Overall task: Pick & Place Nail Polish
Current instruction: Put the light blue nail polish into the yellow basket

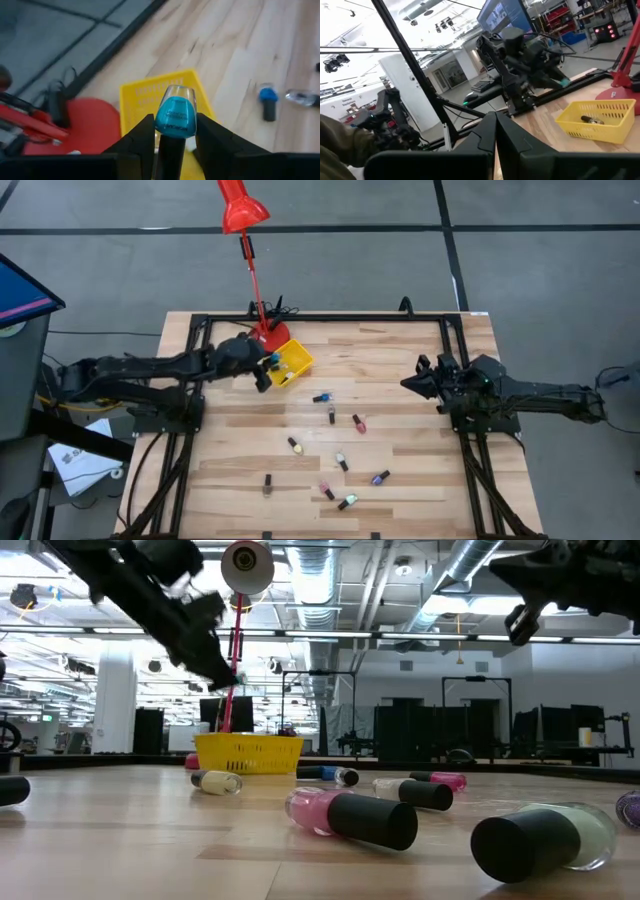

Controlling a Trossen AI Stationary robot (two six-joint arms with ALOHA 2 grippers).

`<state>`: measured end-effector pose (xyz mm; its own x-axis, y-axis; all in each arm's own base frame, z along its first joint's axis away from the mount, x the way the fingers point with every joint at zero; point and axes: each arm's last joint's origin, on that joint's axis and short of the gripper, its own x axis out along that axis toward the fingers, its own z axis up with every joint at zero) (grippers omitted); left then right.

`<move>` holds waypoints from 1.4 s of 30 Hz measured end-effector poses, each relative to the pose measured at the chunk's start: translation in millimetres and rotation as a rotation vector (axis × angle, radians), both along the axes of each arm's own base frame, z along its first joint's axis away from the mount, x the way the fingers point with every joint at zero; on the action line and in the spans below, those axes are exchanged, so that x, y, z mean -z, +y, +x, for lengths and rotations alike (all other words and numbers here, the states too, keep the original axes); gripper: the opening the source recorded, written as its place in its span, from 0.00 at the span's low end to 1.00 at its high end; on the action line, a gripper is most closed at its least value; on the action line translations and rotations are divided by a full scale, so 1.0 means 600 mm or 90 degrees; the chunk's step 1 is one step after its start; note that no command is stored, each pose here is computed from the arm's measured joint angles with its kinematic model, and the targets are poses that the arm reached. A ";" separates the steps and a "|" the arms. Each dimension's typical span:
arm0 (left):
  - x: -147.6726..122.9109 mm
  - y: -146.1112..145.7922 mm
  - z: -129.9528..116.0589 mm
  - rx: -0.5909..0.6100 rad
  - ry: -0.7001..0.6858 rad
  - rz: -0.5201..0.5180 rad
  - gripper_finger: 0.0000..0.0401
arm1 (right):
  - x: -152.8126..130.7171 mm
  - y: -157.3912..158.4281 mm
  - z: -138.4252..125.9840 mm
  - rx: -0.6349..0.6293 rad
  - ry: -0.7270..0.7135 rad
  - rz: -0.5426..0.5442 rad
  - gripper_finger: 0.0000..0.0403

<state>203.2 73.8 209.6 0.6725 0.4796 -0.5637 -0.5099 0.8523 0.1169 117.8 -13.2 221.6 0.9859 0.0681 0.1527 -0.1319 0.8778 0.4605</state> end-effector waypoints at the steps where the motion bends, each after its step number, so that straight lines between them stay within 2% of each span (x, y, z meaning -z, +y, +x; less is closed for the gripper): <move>1: 0.009 0.006 0.003 0.000 0.014 -0.013 0.27 | 0.000 0.000 0.000 0.000 0.001 0.000 0.00; 7: 0.049 0.024 0.027 -0.005 0.050 -0.035 0.28 | 0.000 -0.001 0.000 0.008 0.000 0.002 0.00; 12: 0.067 0.023 0.035 0.019 0.069 -0.062 0.29 | 0.000 -0.002 0.000 0.020 0.000 0.004 0.00; 30: 0.094 0.024 0.044 0.037 0.103 -0.091 0.32 | 0.015 -0.003 0.002 0.026 0.060 0.015 0.00; 37: 0.094 0.024 0.044 0.037 0.103 -0.091 0.36 | 0.035 -0.011 0.001 0.132 0.137 0.055 0.04; 42: 0.093 0.022 0.045 0.062 0.093 -0.110 0.46 | 0.044 -0.013 0.001 0.154 0.171 0.075 0.14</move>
<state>230.4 87.2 153.6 0.6159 0.3047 -0.7265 -0.4130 0.9102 0.0315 118.2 -20.7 194.9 0.9772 -0.1748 -0.1202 0.2121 0.8078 0.5499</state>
